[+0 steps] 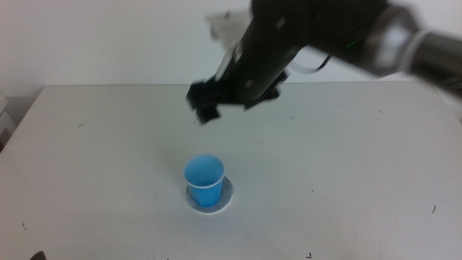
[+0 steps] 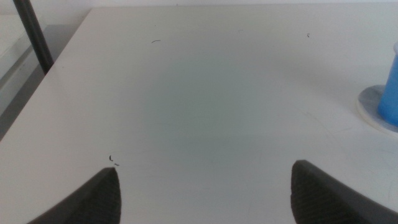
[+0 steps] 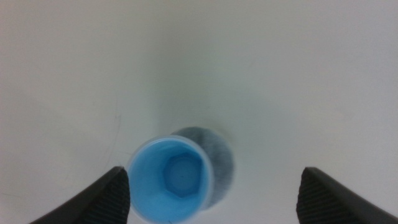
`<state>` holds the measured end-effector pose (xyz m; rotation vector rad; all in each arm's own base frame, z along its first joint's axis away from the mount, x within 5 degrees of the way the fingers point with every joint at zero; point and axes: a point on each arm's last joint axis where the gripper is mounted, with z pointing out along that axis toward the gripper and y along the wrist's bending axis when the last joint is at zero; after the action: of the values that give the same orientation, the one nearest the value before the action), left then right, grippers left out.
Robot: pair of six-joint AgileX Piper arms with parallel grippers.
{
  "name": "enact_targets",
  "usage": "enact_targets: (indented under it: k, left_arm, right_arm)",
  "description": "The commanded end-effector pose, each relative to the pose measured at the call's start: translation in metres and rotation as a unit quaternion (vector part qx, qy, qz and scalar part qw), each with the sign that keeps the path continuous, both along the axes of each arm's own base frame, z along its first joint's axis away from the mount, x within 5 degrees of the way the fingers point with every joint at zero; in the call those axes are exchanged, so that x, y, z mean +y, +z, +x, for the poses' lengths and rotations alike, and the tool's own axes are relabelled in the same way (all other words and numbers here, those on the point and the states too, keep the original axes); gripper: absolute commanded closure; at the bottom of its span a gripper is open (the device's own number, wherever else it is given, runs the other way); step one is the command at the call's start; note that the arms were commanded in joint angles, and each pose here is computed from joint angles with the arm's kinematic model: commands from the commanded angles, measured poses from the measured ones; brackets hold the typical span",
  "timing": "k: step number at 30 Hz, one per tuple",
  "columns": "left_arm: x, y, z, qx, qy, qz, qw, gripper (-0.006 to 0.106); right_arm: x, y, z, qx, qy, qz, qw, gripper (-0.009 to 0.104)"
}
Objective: Place an empty cup on a cup mat.
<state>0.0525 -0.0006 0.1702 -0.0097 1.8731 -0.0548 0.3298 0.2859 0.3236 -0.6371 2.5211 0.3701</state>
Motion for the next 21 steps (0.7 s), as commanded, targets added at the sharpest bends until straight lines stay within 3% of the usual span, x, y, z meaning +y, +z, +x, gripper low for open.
enact_targets:
  k: [1,9,21]
  left_arm:
    - [-0.001,0.008,0.001,-0.039,-0.002,-0.004,0.999,-0.005]
    - [-0.001,0.008,0.001,-0.039,-0.002,-0.004,0.999,-0.005]
    - [-0.001,0.008,0.001,-0.039,-0.002,-0.004,0.999,-0.005]
  right_arm:
    - [-0.026,0.062,-0.017,-0.079,-0.004,0.026,0.996,0.017]
    - [-0.091,0.140,-0.056,-0.181,-0.054,0.014,0.982,0.017]
    - [-0.217,0.200,-0.108,-0.214,-0.223,0.008,0.951,0.017]
